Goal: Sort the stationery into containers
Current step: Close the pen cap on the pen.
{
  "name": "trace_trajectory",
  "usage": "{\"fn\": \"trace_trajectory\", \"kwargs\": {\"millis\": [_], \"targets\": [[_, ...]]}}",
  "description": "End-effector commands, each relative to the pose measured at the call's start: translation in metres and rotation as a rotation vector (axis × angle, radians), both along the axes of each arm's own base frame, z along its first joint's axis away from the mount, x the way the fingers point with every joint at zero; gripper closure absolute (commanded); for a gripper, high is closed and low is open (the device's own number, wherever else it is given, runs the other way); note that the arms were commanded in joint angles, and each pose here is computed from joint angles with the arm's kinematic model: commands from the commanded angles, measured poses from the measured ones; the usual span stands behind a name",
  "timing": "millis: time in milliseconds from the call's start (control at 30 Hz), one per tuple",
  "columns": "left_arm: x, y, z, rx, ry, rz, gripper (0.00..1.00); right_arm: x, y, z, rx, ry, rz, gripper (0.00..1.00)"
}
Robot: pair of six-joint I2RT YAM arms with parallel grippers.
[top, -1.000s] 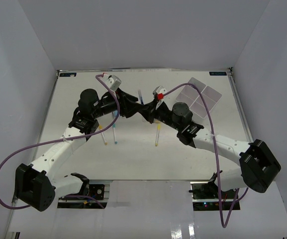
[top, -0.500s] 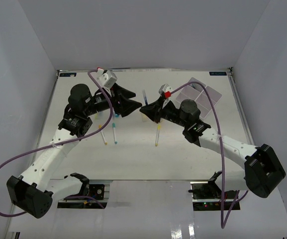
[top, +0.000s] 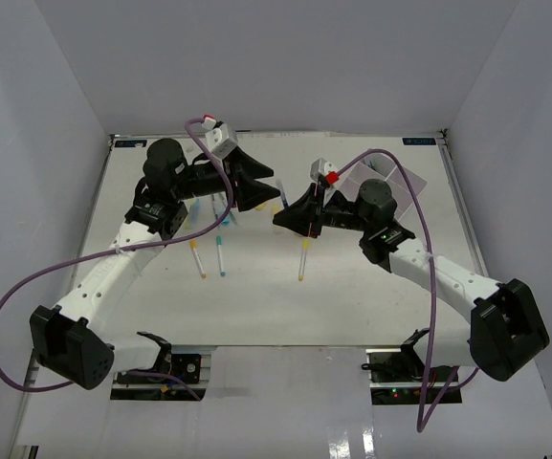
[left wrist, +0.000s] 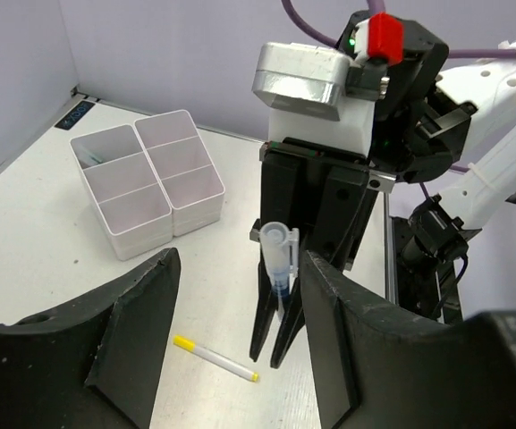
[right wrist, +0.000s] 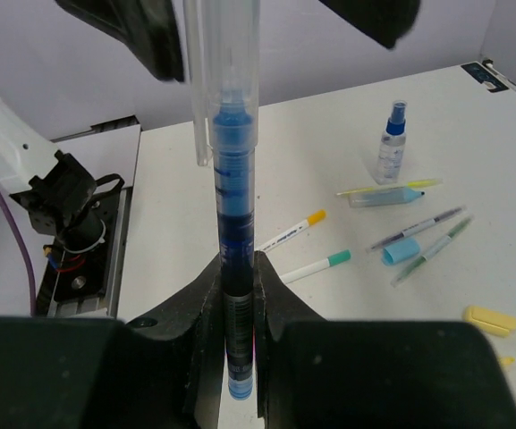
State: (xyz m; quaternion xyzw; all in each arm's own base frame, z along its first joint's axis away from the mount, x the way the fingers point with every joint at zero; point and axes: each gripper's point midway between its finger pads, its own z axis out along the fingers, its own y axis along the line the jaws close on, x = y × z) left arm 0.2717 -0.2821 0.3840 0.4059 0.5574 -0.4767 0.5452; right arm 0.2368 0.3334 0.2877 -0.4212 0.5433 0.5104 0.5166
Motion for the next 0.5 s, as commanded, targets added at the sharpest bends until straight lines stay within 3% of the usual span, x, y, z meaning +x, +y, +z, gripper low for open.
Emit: {"fn": "trace_trajectory", "kwargs": {"millis": [0,267,467], "targets": [[-0.011,0.001,0.025,-0.023,-0.100,-0.058,0.34,-0.012,0.000,0.034,0.049,-0.070,0.072,0.92],[-0.027,0.000,0.031,-0.047,-0.131,-0.137,0.43,-0.014,0.002,0.044,0.070,-0.080,0.095,0.92],[-0.042,-0.003,0.027,-0.045,-0.121,-0.247,0.44,-0.015,0.003,0.046,0.071,-0.076,0.111,0.92]]}}
